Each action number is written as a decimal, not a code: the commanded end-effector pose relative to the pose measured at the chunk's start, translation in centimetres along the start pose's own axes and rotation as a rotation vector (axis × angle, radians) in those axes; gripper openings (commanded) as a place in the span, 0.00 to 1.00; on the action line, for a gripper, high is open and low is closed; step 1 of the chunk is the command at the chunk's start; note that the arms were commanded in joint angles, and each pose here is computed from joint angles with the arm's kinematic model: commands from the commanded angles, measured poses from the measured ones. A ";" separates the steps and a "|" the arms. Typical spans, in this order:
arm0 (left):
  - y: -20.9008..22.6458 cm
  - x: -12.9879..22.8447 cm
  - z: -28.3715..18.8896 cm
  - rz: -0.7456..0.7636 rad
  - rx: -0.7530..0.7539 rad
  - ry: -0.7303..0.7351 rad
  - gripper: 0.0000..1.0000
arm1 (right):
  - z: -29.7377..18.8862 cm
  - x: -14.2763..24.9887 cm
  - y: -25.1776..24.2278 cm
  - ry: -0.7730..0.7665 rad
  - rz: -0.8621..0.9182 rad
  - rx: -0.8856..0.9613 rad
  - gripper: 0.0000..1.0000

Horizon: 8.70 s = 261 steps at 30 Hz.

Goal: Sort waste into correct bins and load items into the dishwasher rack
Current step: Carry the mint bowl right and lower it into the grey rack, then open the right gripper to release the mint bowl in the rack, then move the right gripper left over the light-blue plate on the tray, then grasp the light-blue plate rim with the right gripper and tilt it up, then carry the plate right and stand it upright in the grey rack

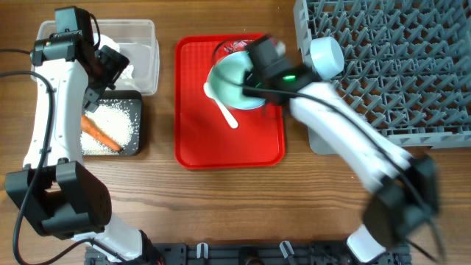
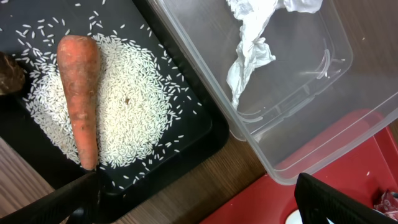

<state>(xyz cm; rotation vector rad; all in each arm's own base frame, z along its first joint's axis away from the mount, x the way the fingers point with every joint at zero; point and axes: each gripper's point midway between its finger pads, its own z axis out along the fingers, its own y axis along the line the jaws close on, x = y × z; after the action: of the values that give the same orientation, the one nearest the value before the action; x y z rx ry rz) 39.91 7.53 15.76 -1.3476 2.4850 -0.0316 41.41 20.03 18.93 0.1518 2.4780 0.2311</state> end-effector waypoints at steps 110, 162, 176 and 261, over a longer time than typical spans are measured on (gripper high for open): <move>0.0 -0.3 -1.1 -0.014 0.014 -0.026 1.00 | 7.1 -9.3 -22.6 -0.063 -0.648 0.974 1.00; 0.0 -0.3 -1.1 -0.014 0.014 -0.026 1.00 | 3.6 8.2 4.6 0.265 0.042 -0.121 0.89; 0.0 -0.3 -1.1 -0.014 0.014 -0.026 1.00 | 8.4 11.9 1.2 0.354 0.267 0.096 0.68; 0.0 -0.3 -1.1 -0.014 0.014 -0.026 1.00 | -13.8 -16.4 -27.4 -0.559 0.041 0.833 0.04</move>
<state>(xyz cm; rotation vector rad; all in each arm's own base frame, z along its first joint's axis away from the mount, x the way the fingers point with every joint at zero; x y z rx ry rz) 39.90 7.53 15.76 -1.3478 2.4854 -0.0314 46.48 -6.20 31.07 0.5383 1.9315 -0.3833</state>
